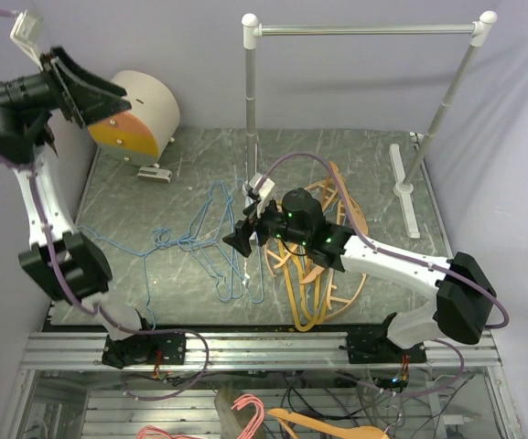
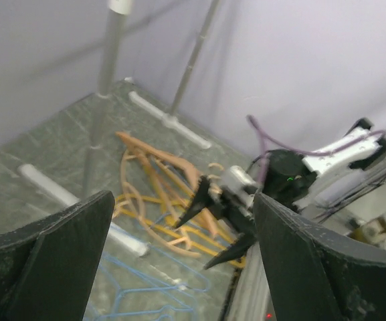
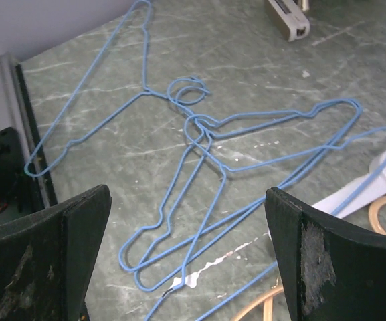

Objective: Organize the hangers
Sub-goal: Pick up the hanger at the center of the board.

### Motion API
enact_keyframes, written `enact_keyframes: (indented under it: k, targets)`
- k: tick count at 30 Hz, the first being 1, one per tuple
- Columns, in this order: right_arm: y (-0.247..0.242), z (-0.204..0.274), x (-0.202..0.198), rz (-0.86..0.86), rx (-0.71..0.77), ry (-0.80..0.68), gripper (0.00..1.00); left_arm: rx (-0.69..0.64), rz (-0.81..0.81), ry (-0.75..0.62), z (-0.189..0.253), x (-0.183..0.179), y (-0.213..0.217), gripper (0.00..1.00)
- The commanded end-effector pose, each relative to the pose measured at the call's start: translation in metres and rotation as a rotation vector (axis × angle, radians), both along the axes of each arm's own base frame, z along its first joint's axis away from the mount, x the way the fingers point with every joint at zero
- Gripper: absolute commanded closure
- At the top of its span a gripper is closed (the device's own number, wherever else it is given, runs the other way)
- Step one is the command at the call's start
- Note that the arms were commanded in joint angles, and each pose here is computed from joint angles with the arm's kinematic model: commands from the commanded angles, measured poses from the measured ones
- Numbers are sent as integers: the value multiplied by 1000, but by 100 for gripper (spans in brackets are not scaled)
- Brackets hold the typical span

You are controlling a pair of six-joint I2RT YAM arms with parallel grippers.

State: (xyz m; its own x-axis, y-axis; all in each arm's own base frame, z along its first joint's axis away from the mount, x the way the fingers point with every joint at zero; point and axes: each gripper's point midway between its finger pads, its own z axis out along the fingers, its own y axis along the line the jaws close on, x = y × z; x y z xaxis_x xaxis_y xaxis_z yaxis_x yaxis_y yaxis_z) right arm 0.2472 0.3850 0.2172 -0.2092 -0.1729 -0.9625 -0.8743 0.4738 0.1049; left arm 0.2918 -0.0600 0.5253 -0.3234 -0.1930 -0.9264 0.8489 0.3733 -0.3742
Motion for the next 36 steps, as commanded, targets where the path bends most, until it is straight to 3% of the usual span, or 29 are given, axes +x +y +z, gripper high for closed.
enact_keyframes:
  k: [1,4,5,6,9,13,15,17,18,20,23,26,30,34,36]
  targets:
    - [5,16,-20,108,43,-15,0,166,31,-248,53,-53,-18,3]
    - [14,20,-20,133,57,-7,0,273,190,-658,134,-84,-16,3]
    - [16,16,-21,140,50,-2,0,264,275,-683,156,-82,-13,3]
    - [20,28,-18,141,67,-18,0,289,334,-728,162,-92,-16,3]
    - [27,37,-16,140,83,-36,0,387,320,-1071,164,-153,-60,3]
    - [26,42,-17,132,101,-46,0,309,425,-1157,202,-168,-65,3]
    - [22,45,-19,123,107,-53,0,222,459,-1175,221,-166,-59,18]
    - [17,48,-21,114,117,-63,0,225,568,-1216,235,-162,-47,33]
    - [15,53,-20,104,125,-73,0,238,670,-1260,242,-162,-37,31]
    - [9,44,-23,95,112,-62,0,290,830,-1335,243,-163,-22,16]
    - [3,43,-27,89,117,-64,0,323,1127,-1244,245,-152,25,1]
    - [-3,47,-25,58,136,-67,0,480,1314,-1036,224,-129,77,1]
    - [-9,55,-29,48,180,-87,0,522,1596,-772,160,-116,171,1]
    - [-5,52,-29,58,183,-76,0,577,1693,-417,76,-100,243,3]
    - [-3,51,-28,58,191,-67,0,587,1695,-317,46,-96,257,5]
